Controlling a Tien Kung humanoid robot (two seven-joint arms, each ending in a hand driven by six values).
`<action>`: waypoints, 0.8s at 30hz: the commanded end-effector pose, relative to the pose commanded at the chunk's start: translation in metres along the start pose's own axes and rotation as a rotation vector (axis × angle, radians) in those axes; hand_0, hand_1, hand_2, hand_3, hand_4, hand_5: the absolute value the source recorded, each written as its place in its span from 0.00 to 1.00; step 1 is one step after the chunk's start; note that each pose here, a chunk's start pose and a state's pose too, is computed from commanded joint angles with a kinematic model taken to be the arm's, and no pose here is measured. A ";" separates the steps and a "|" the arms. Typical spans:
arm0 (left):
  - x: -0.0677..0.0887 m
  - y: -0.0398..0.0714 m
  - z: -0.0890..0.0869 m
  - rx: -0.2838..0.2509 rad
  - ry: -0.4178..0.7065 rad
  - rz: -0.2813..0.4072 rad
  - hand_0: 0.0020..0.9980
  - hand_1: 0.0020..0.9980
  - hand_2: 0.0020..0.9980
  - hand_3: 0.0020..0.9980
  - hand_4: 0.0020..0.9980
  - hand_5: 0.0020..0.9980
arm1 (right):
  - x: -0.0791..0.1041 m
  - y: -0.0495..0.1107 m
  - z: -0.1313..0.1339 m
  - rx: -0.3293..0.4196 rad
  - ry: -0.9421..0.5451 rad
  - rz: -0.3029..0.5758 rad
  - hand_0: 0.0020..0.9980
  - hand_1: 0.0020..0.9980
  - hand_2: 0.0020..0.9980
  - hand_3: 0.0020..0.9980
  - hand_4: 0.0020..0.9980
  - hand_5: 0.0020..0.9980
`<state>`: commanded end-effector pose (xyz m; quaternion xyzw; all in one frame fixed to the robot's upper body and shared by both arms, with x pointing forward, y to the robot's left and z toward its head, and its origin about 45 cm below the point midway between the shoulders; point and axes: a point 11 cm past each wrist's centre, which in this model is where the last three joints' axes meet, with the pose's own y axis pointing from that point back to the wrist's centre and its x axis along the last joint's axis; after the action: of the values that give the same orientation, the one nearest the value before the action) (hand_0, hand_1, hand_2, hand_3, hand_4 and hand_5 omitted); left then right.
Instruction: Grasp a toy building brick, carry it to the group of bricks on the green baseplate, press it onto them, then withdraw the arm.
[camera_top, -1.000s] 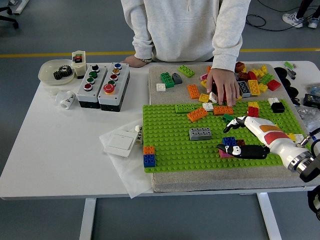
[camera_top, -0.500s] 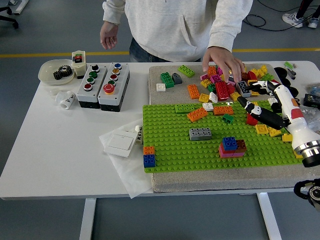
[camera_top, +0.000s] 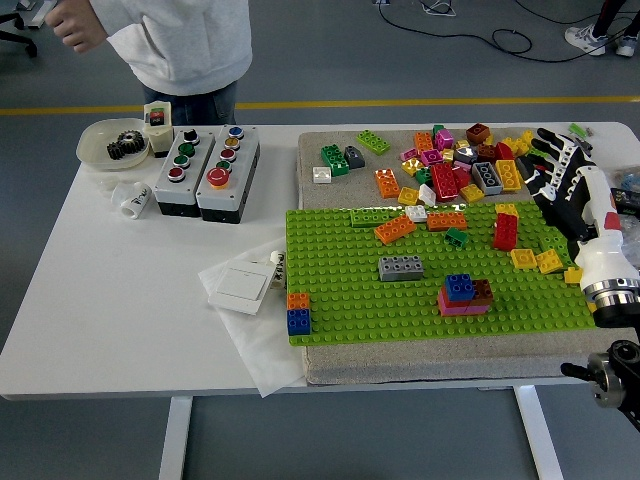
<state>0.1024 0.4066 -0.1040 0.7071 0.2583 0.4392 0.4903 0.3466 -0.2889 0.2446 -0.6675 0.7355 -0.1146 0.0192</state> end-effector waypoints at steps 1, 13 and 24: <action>-0.001 0.000 -0.001 0.002 -0.002 -0.003 0.78 0.76 0.81 0.59 0.62 0.62 | 0.000 0.001 0.001 0.000 -0.009 0.006 0.81 0.76 0.82 0.81 0.95 0.64; -0.004 -0.001 -0.007 0.014 -0.008 -0.001 0.78 0.76 0.80 0.60 0.62 0.61 | 0.006 0.005 0.021 -0.135 -0.096 0.015 0.82 0.77 0.81 0.81 1.00 0.86; -0.005 -0.001 -0.009 0.020 -0.016 0.001 0.78 0.76 0.80 0.59 0.62 0.62 | 0.011 0.005 0.030 -0.212 -0.103 0.020 0.80 0.76 0.79 0.80 1.00 0.87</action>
<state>0.0924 0.4076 -0.1057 0.7155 0.2586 0.4311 0.4851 0.3463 -0.3039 0.2164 -0.6634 0.7482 -0.0016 -0.0127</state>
